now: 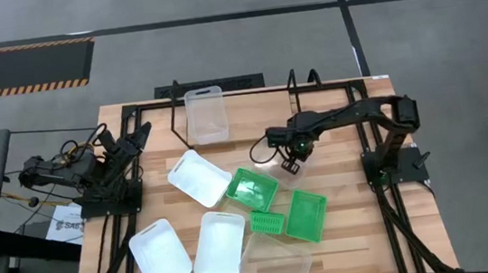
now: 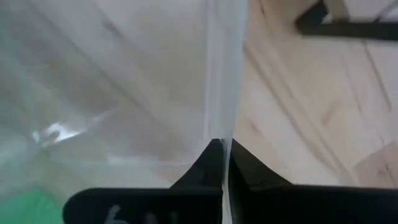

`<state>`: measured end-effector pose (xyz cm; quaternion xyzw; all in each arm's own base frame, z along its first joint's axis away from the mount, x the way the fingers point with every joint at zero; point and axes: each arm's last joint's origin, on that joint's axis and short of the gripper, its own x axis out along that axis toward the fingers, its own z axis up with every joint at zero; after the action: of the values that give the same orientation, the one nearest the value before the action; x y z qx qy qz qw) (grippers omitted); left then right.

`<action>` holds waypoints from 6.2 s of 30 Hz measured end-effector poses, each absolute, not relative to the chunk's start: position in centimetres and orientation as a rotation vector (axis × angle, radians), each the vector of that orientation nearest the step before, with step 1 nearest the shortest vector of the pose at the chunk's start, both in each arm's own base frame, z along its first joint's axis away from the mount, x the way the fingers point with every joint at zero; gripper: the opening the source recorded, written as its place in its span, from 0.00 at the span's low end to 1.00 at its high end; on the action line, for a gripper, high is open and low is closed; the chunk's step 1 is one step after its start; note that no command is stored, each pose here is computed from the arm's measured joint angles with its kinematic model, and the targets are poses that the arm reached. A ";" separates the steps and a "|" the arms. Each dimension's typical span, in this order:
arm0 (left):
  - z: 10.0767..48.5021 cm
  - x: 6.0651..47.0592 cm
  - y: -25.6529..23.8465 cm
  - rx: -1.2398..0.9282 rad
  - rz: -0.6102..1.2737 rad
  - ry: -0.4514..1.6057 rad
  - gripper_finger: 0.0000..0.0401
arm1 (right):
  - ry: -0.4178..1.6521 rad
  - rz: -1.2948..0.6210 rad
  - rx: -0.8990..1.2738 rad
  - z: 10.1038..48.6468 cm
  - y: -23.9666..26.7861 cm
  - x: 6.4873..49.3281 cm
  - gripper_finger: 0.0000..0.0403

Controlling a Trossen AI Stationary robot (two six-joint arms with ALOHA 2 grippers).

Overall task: Stack baskets on shelf by color
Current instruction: Stack the top transparent bin on top of the transparent bin on the shelf, then adjust the transparent bins on the shelf

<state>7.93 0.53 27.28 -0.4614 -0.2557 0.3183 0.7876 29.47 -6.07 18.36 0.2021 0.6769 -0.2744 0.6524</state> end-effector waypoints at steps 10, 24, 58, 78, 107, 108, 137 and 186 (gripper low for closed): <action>27.2 7.9 0.5 -0.988 0.690 -0.547 0.70 | 1.299 -0.633 0.681 24.8 -5.8 26.5 0.01; 27.2 7.9 0.6 -0.978 0.719 -0.552 0.70 | 0.379 -0.634 0.943 34.3 -12.0 32.5 0.00; 27.1 7.9 0.6 -0.971 0.717 -0.541 0.70 | 0.633 -0.730 0.973 27.2 -17.0 43.8 0.00; 27.1 7.9 0.6 -0.971 0.716 -0.541 0.70 | 0.694 -0.743 0.981 25.9 -16.2 44.3 0.02; 27.1 7.9 0.6 -0.976 0.714 -0.542 0.70 | 0.718 -0.667 0.830 29.5 -16.7 43.9 0.37; 27.1 7.9 0.6 -0.977 0.714 -0.542 0.70 | 0.695 -0.657 0.782 30.4 -16.8 44.0 0.38; 26.9 7.8 0.7 -0.967 0.787 -0.558 0.70 | 0.447 -0.575 0.534 29.1 -23.9 46.4 0.27; 26.7 7.8 0.7 -0.958 0.800 -0.545 0.70 | 1.175 -0.476 0.268 29.3 -15.0 42.2 0.26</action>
<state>7.83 0.68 26.68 -0.4429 -0.2518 0.3697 0.7770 42.15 -14.98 29.31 0.1250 0.5472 -0.2215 0.7974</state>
